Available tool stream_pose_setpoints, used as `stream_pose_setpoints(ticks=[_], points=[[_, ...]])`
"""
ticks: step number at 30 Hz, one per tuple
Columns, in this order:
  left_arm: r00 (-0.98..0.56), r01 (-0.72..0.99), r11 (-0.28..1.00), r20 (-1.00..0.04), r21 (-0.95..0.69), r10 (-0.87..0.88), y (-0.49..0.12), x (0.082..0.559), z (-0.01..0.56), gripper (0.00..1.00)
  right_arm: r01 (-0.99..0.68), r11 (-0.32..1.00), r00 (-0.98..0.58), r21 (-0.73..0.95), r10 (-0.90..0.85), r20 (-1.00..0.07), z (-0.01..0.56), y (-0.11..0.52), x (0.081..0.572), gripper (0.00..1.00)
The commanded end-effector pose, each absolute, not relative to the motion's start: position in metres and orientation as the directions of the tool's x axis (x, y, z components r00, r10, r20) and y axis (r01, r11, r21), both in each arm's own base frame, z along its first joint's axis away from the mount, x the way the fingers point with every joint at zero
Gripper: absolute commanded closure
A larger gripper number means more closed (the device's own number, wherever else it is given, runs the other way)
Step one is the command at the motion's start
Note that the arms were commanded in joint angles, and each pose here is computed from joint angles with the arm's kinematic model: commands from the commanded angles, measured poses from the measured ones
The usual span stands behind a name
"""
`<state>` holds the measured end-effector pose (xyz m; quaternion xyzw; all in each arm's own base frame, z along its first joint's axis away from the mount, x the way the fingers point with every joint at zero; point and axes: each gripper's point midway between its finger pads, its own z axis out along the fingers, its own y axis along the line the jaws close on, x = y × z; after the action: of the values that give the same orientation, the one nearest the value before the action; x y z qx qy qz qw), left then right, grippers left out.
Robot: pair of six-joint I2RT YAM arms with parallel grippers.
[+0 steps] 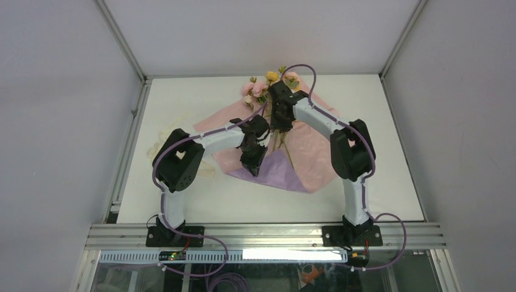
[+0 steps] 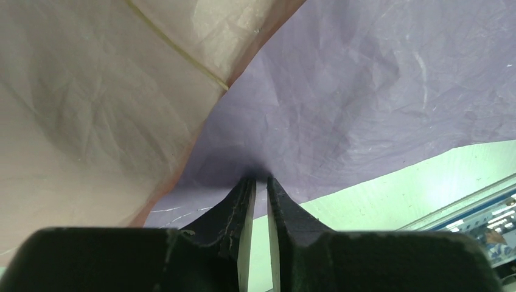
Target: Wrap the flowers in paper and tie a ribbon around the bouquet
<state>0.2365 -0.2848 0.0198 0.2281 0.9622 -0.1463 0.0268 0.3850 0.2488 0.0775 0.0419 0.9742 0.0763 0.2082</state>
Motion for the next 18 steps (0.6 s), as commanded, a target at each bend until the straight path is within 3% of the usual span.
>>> stream_pose_setpoints(ticks=[1,9,18], points=[[-0.884,0.465,0.854,-0.161,-0.233,0.438,-0.281,0.241,0.027,0.83,-0.058,0.998,-0.928,0.004,-0.052,-0.370,0.074,0.231,0.384,0.67],[-0.888,0.459,0.857,-0.150,-0.234,0.435,-0.280,0.240,0.024,0.83,-0.058,0.997,-0.924,-0.048,-0.071,-0.375,0.063,0.220,0.387,0.70],[-0.887,0.460,0.857,-0.153,-0.231,0.435,-0.281,0.241,0.024,0.83,-0.037,0.999,-0.938,0.024,-0.026,-0.346,0.040,0.233,0.387,0.72]])
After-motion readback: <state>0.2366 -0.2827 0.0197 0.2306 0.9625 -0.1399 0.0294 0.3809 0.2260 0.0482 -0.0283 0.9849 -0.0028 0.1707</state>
